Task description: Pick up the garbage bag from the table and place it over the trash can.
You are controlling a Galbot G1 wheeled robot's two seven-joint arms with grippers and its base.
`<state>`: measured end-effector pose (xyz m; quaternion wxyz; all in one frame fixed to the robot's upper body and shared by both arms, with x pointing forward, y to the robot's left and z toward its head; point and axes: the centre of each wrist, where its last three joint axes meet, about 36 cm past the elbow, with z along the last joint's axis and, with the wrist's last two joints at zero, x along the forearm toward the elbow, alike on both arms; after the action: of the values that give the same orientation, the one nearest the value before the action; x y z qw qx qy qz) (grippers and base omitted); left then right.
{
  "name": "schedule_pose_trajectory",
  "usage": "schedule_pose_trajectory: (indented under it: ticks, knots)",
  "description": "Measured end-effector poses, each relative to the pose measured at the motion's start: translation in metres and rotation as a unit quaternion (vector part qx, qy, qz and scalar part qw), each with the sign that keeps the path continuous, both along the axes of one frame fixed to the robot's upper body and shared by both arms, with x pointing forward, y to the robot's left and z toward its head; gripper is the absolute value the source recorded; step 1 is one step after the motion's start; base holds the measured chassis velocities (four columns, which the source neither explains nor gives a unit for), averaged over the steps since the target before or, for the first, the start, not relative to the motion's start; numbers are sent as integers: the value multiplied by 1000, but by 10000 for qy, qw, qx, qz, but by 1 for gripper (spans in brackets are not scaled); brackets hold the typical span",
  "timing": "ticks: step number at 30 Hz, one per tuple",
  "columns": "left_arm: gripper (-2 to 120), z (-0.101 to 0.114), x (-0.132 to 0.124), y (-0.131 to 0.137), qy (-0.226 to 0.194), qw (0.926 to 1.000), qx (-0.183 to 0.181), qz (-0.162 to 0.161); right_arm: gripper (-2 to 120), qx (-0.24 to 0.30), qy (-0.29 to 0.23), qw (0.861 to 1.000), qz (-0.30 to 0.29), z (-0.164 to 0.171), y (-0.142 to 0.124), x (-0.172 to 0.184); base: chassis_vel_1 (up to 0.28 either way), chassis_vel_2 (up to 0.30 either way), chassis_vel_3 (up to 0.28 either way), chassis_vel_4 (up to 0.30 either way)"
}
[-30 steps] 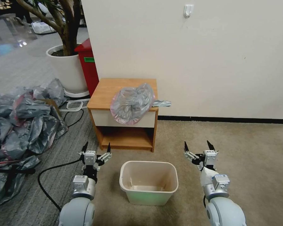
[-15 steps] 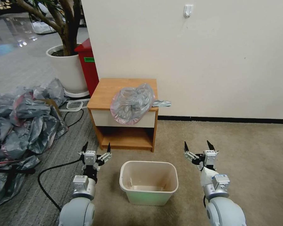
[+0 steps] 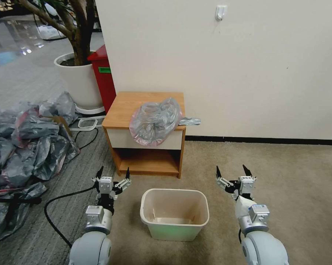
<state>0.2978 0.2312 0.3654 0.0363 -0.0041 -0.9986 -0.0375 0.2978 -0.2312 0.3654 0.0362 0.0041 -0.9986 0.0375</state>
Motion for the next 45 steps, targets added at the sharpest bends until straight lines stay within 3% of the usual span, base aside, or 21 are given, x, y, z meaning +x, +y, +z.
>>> schedule_pose_trajectory:
  ticks: [17, 24, 25, 29, 31, 33, 36, 42, 45]
  knots:
    - [100, 5, -2, 2, 7, 10000, -11, 19, 100, 34, 1, 10000, -41, 6, -1, -1, 0, 0, 0, 0]
    - [100, 58, -26, 19, 120, 9993, -97, 329, 100, 317, -87, 9983, -487, 74, -18, -15, 0, 0, 0, 0]
    - [100, 58, -26, 19, 120, 9993, -97, 329, 100, 317, -87, 9983, -487, 74, -18, -15, 0, 0, 0, 0]
    - [100, 101, -47, 27, 220, 9985, -147, 475, 100, 502, -137, 9962, -699, 126, -25, -33, 0, 0, 0, 0]
    - [100, 105, -49, 27, 232, 9984, -153, 484, 100, 536, -139, 9959, -717, 133, -26, -35, 0, 0, 0, 0]
    - [100, 130, -61, 29, 297, 9981, -170, 517, 100, 826, 116, 9949, -575, 138, -17, -43, 0, 0, 0, 0]
    - [100, 148, -70, 29, 365, 9978, -171, 534, 100, 898, 171, 9947, -476, 136, -12, -43, 0, 0, 0, 0]
    - [100, 151, -78, 34, 734, 9953, -163, 615, 100, 1186, 128, 9923, -322, 130, -6, -39, 0, 0, 0, 0]
    - [100, 151, -78, 34, 743, 9952, -164, 615, 100, 1694, 98, 9852, -233, 126, -5, -33, 0, 0, 0, 0]
